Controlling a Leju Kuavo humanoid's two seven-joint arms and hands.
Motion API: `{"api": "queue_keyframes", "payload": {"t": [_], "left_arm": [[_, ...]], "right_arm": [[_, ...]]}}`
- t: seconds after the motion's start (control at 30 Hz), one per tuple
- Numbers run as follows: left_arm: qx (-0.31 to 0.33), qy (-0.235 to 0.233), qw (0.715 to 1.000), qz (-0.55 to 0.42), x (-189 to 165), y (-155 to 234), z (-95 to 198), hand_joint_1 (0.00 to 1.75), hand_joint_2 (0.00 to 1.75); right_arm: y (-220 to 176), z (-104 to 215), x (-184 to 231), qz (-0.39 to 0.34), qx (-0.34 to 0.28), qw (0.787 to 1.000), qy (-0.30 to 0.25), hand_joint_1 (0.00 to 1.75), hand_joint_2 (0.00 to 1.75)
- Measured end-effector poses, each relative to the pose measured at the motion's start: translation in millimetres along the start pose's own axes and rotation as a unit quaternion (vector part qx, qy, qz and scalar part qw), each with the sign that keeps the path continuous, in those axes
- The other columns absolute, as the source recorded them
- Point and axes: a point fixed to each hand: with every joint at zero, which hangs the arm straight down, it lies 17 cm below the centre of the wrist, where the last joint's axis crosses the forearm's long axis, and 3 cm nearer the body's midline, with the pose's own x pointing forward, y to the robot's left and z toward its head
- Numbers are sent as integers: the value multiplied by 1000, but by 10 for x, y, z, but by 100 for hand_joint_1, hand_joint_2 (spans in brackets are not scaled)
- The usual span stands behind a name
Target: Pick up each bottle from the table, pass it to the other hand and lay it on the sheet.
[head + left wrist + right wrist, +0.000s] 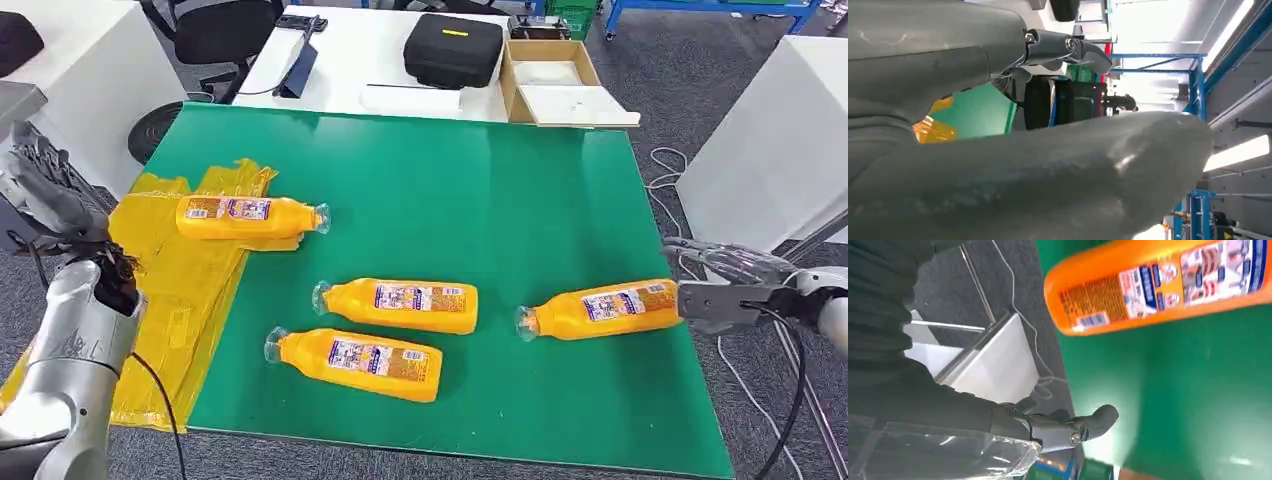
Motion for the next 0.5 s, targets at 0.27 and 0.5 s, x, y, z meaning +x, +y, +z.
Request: {"api": "queue_keyframes", "payload": {"t": [0.27,0.5], "left_arm": [[3,3,1000,-2,-15,52,-23,0,0],[10,0,1000,5,-10,108,-32,0,0]], "right_arm": [[-40,1,-10,6,26,1000,6,0,175],[-241,35,22,15,46,999,10,0,175]]}}
